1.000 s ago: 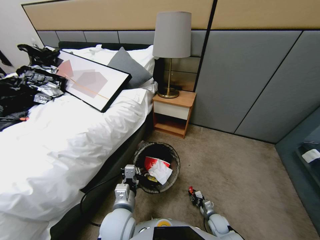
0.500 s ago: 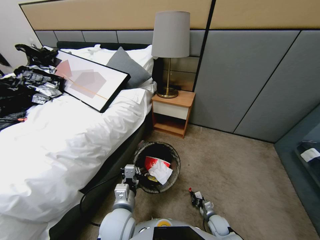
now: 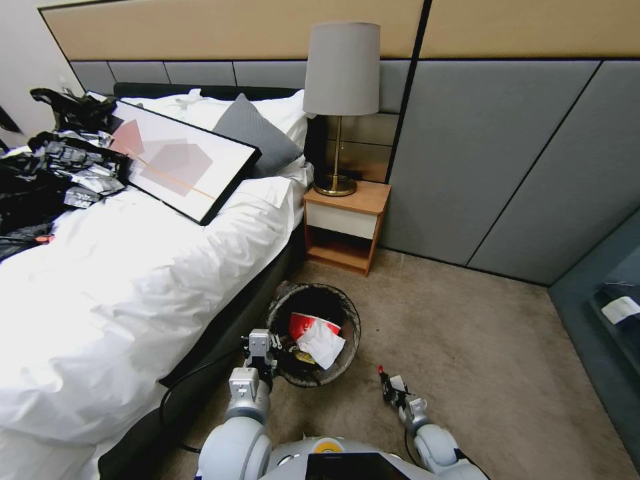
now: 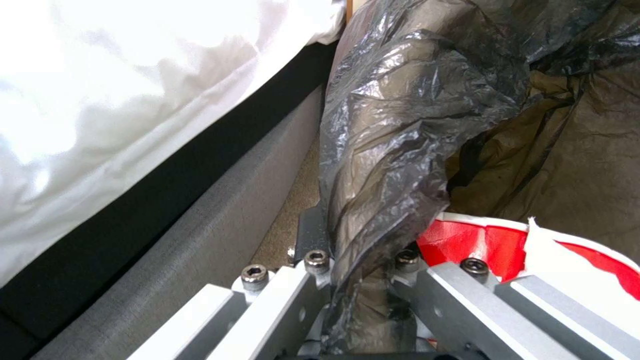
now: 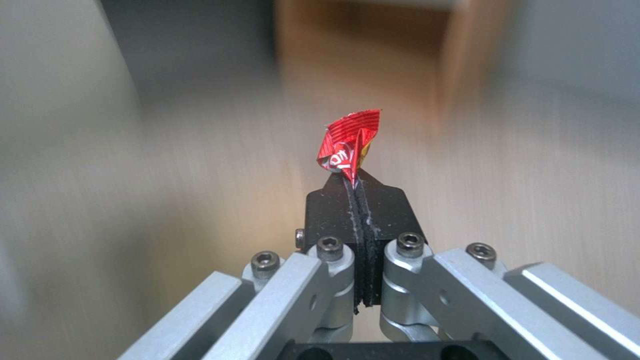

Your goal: Pick up the trash bin, then pick up the garbage from the floor and place it into the trash bin.

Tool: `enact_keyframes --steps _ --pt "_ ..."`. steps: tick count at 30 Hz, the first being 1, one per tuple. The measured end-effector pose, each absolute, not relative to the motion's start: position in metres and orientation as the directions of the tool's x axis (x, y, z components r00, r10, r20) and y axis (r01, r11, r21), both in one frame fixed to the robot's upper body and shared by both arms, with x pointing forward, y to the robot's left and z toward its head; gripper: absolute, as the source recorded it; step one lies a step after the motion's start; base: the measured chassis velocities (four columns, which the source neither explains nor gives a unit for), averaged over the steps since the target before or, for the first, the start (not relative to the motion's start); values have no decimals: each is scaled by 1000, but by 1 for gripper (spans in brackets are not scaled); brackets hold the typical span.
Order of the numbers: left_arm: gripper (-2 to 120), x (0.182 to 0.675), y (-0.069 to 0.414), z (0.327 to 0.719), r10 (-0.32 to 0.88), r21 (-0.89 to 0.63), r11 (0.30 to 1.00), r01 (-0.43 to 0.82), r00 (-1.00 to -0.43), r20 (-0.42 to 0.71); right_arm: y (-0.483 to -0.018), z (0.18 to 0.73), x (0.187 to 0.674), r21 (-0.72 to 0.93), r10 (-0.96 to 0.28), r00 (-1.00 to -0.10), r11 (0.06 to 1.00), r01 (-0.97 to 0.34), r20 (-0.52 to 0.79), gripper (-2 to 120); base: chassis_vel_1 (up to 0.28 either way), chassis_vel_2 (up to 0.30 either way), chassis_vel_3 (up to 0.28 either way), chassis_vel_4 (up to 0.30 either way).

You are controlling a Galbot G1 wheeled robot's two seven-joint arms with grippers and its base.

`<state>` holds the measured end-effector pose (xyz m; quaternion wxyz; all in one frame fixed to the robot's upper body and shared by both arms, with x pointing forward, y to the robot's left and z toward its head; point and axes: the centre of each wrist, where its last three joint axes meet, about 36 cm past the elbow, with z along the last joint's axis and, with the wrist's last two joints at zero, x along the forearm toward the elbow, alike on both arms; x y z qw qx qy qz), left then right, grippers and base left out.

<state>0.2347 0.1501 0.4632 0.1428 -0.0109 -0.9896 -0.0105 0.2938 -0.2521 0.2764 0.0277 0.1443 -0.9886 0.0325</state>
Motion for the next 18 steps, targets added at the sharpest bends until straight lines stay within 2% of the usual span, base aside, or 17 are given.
enact_keyframes --steps 1,2,6,7,10,13,18 --pt "0 235 150 462 21 18 999 27 -958 285 -244 303 299 -56 -325 -945 945 -323 -43 0 0 0 0 0" --pt "0 235 150 462 21 18 999 27 -958 285 -244 303 299 -56 -325 -945 945 -323 -43 0 0 0 0 0" --pt "0 234 149 462 25 16 999 31 -957 288 -221 379 303 -101 -447 -838 893 -439 -313 0 0 0 0 0" --pt "0 234 149 462 25 16 999 31 -957 288 -221 379 303 -101 -447 -838 893 -439 -313 0 0 0 0 0" --pt "0 234 149 461 25 17 999 31 -957 290 -206 425 293 -136 -511 -739 851 -507 -439 0 0 0 0 0" --pt "0 234 148 460 26 18 999 33 -956 292 -200 443 286 -160 -546 -689 824 -543 -476 0 0 0 0 0" --pt "0 234 147 459 29 18 999 36 -955 296 -196 447 274 -190 -610 -642 777 -600 -465 0 0 0 0 0"
